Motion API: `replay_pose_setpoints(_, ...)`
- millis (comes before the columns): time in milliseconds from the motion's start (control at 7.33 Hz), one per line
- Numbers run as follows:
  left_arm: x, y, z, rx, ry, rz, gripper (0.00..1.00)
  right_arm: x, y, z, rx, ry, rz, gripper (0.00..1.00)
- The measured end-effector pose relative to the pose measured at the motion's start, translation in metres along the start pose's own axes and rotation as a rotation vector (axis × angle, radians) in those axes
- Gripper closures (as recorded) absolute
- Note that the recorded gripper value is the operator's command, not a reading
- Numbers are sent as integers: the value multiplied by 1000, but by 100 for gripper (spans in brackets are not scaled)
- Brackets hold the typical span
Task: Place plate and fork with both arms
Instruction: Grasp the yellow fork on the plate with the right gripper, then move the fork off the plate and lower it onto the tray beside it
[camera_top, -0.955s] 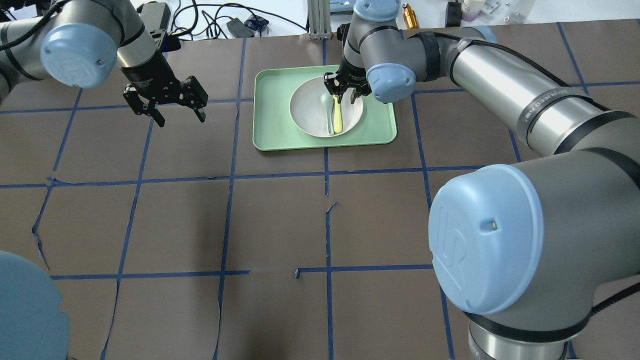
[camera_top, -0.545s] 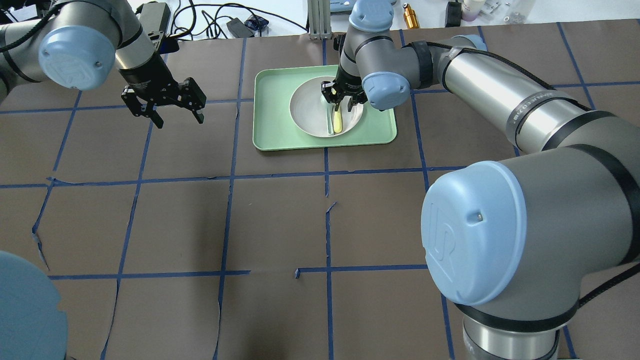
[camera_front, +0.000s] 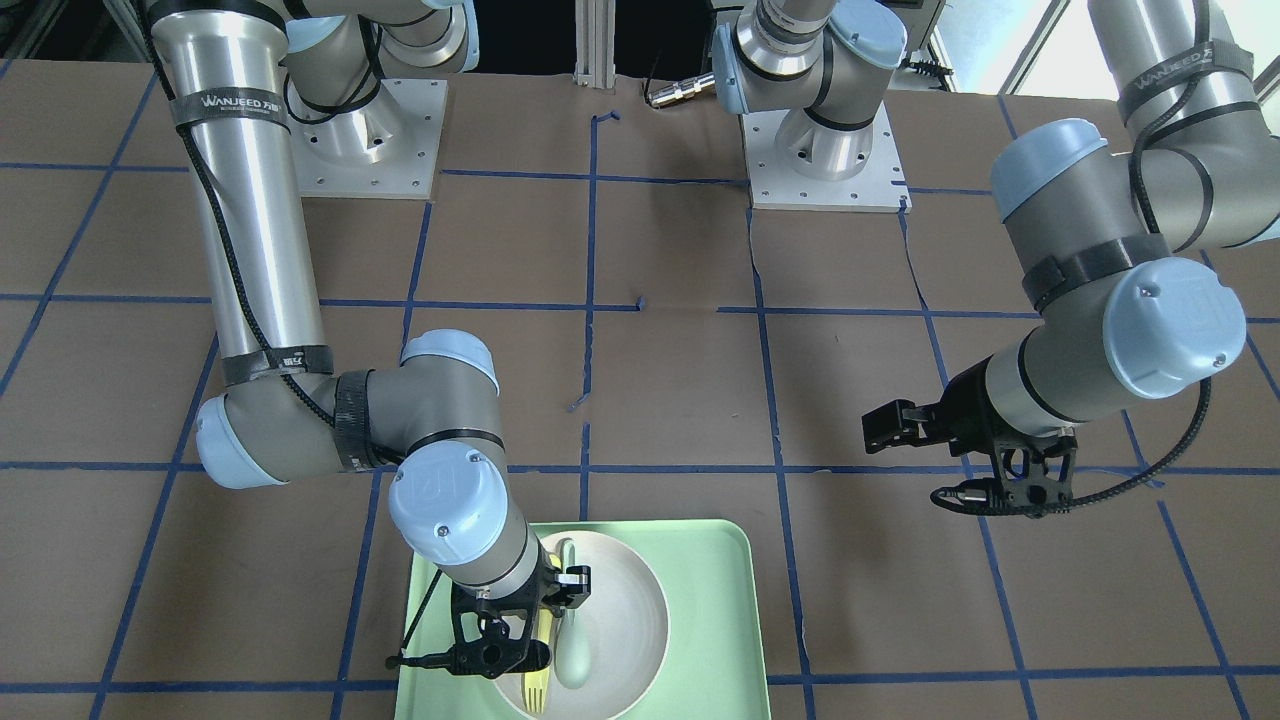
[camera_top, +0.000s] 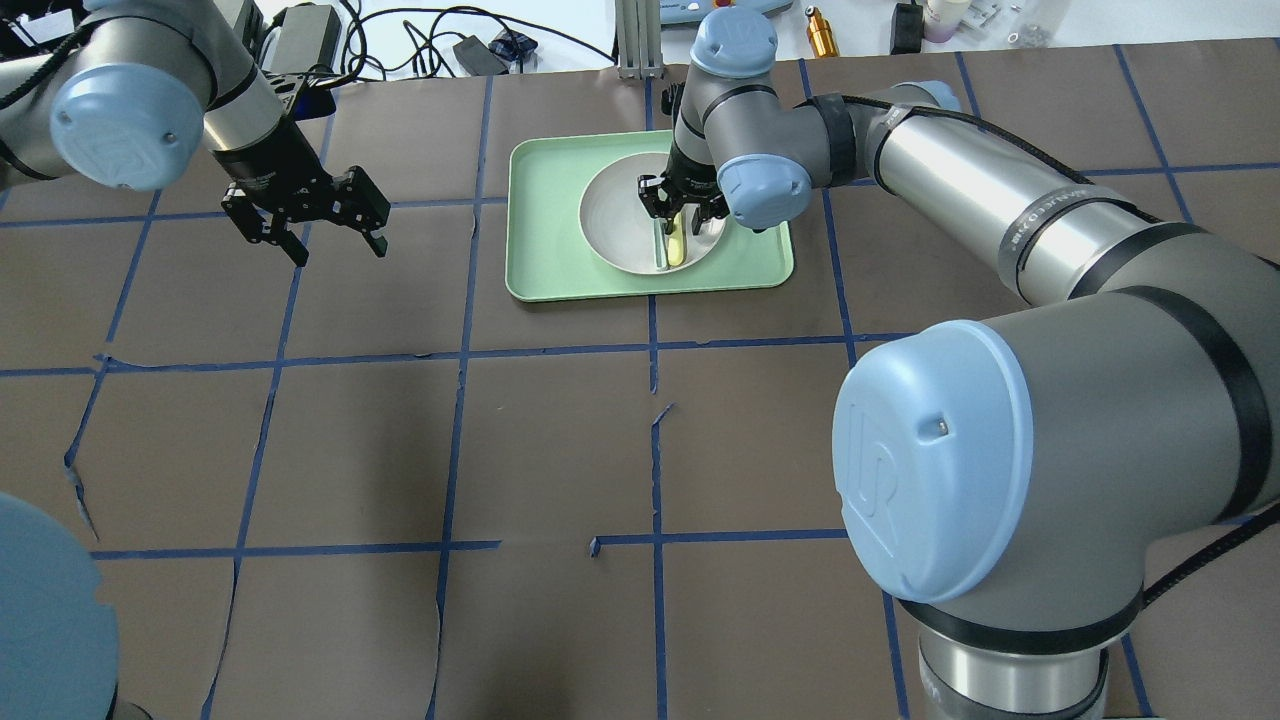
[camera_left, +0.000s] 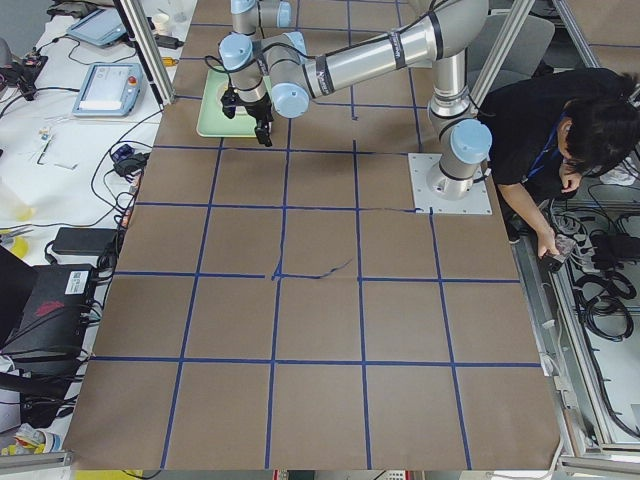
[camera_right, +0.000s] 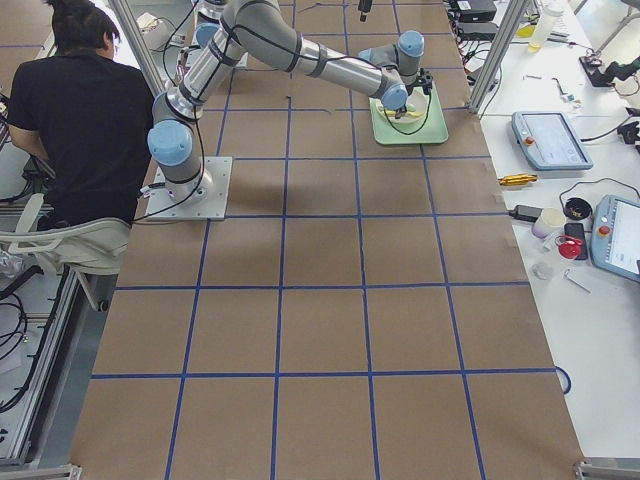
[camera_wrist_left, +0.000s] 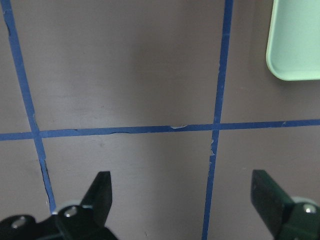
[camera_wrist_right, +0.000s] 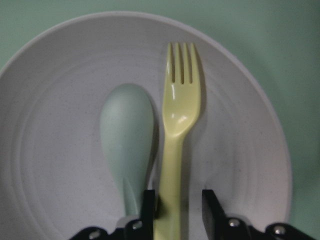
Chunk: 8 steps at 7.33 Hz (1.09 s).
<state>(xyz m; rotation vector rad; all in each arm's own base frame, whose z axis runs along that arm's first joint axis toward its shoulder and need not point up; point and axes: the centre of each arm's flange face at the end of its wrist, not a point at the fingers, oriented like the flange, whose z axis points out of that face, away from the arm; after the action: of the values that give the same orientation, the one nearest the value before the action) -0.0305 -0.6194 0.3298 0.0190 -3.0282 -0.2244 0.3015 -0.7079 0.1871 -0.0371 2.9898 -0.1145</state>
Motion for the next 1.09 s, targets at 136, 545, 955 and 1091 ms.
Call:
replay_pose_setpoints(136, -1, 0, -1, 1, 0, 1, 0, 0, 0, 3, -3, 1, -5, 100)
replay_pose_setpoints(545, 0, 3, -5, 9, -3, 4, 0, -1, 0, -3, 0, 1, 2, 100)
replay_pose_setpoints(955, -1, 4, -8, 13, -5, 4, 0, -3, -3, -54, 57, -10, 46, 100)
replay_pose_setpoints(1091, 0, 4, -9, 16, -4, 4, 0, 13, -8, -72, 75, -9, 45, 100)
